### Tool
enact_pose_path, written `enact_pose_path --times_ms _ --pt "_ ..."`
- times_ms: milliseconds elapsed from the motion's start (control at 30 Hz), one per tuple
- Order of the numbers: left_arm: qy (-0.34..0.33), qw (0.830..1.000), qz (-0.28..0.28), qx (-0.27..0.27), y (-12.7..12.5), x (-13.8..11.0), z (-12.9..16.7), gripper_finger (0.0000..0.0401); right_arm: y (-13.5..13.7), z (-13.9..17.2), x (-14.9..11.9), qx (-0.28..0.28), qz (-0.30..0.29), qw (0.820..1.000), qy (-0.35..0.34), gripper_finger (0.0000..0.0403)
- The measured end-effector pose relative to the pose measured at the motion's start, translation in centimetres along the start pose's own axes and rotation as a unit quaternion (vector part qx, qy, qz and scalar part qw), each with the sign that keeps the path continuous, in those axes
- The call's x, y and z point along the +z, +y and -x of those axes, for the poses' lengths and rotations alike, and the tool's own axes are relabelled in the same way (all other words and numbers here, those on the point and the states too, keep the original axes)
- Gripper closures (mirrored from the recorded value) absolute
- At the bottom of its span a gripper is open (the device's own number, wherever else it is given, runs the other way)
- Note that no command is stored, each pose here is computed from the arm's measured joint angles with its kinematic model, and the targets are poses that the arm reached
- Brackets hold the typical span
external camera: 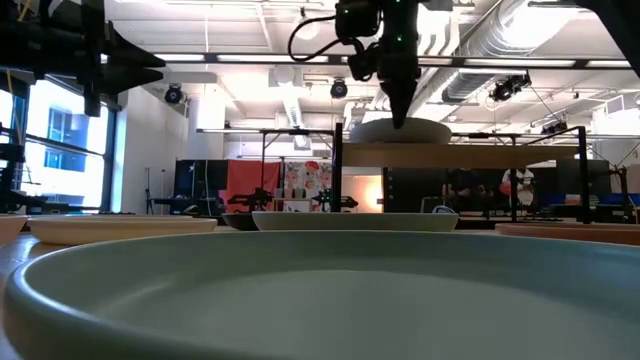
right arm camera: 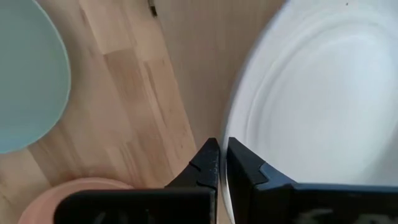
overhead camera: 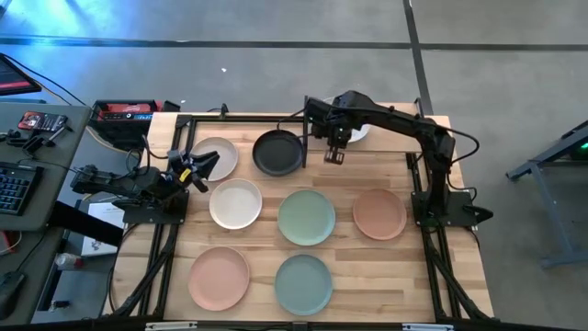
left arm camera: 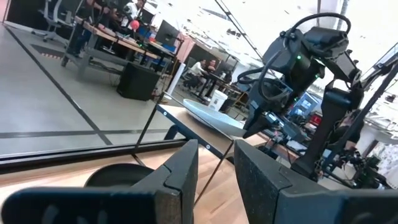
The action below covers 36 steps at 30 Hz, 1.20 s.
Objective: Place and stack plates onto a shelf
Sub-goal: Put the bottom right white plate on the shelf, then stack the green plate on top of the white plate on the shelf
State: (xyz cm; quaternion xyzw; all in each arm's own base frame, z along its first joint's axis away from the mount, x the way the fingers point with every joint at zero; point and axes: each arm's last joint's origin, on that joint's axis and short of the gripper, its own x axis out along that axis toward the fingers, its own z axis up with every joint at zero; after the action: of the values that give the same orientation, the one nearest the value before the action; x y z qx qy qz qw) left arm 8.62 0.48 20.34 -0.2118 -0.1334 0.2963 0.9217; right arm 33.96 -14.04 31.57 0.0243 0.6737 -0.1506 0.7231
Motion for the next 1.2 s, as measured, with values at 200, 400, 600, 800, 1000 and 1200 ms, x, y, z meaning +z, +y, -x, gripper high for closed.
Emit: enact_pose_path --times_ms 200,400,600,800,1000,1200 --pt "-0.001 1.0 0.0 0.001 0.0 0.0 0.0 0.0309 -0.9 -0.2 -0.2 0.01 -0.014 1.0 0.002 0.0402" --pt "-0.001 1.0 0.0 0.001 0.0 0.0 0.0 0.0309 -1.1 -0.2 -0.1 0.031 -0.018 0.999 -0.008 0.0402" --pt "-0.001 1.0 0.002 0.001 0.0 0.0 0.0 0.0309 -1.0 -0.2 0.0 0.035 -0.019 0.999 -0.013 0.0382" --pt "-0.001 1.0 0.017 0.001 0.0 0.0 0.0 0.0309 -1.1 -0.2 0.0 0.024 -0.02 0.999 -0.013 0.0323" --pt "-0.014 0.999 0.032 -0.004 -0.1 0.4 0.0 0.0309 -1.3 1.3 0.0 0.025 -0.037 0.999 -0.023 0.0303" --pt "-0.04 0.999 -0.005 -0.011 -1.0 3.2 0.2 0.0309 -1.7 4.4 -0.4 0.023 -0.062 0.997 -0.045 0.0302"
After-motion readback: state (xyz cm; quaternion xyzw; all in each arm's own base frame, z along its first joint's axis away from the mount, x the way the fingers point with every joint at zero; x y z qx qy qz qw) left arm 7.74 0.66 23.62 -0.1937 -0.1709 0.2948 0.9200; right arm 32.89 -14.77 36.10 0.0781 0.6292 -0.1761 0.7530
